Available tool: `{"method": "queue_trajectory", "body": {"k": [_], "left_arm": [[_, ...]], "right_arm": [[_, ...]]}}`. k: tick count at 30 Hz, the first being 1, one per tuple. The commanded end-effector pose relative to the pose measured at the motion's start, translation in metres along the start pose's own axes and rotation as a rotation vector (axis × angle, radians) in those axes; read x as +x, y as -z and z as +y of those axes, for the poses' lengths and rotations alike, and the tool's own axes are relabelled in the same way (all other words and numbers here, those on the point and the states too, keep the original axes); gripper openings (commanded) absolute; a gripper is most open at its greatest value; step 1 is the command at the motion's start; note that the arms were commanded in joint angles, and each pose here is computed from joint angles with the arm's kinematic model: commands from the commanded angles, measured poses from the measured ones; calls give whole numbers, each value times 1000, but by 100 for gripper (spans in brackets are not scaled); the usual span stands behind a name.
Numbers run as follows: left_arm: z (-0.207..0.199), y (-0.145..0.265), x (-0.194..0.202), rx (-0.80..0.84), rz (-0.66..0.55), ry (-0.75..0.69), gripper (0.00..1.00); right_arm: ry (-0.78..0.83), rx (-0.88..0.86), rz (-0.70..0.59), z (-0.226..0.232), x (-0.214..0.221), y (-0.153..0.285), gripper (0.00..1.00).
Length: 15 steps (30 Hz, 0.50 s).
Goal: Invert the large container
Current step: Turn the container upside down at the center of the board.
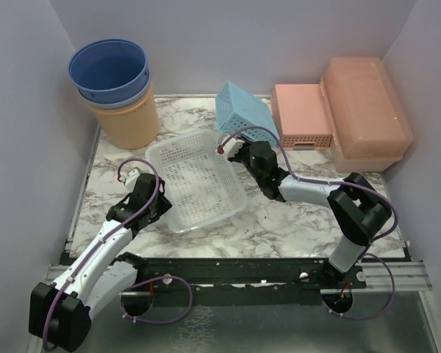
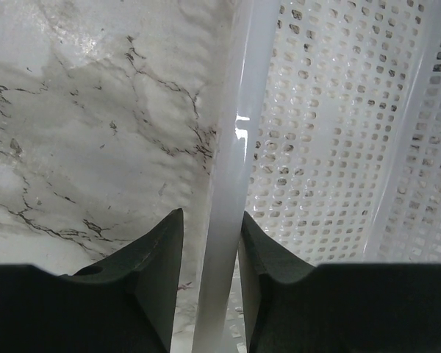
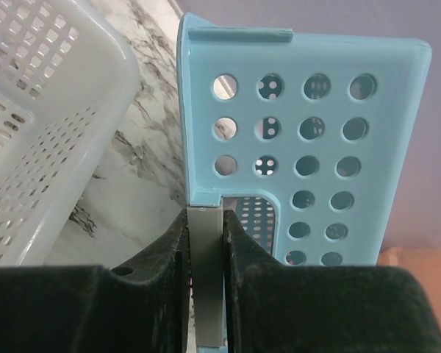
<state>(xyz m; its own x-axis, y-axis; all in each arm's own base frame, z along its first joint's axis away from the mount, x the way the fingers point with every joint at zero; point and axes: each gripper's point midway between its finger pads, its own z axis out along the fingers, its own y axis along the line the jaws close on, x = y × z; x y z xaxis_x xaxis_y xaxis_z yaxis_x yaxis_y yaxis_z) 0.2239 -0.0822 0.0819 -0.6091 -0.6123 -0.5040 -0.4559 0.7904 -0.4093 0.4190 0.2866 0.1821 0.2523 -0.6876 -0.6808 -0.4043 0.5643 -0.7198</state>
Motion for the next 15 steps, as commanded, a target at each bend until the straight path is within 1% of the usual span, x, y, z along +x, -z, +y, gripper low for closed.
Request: {"method": "queue_trajectory", "body": {"k": [1, 5, 11, 13, 15], "left_arm": [[4, 5, 1, 0, -12, 45, 36], [6, 8, -2, 4, -35, 89, 36], [15, 8, 6, 19, -47, 188, 37], [16, 8, 6, 22, -52, 197, 40], [16, 9, 5, 24, -59, 200, 41]], "right_arm": [[-22, -57, -36, 12, 1, -15, 1], [-49, -104, -26, 19, 8, -22, 1], [-50, -147, 0, 30, 23, -30, 1], [-59, -157, 11, 33, 29, -32, 1], [-60, -170, 24, 38, 36, -33, 1]]}}
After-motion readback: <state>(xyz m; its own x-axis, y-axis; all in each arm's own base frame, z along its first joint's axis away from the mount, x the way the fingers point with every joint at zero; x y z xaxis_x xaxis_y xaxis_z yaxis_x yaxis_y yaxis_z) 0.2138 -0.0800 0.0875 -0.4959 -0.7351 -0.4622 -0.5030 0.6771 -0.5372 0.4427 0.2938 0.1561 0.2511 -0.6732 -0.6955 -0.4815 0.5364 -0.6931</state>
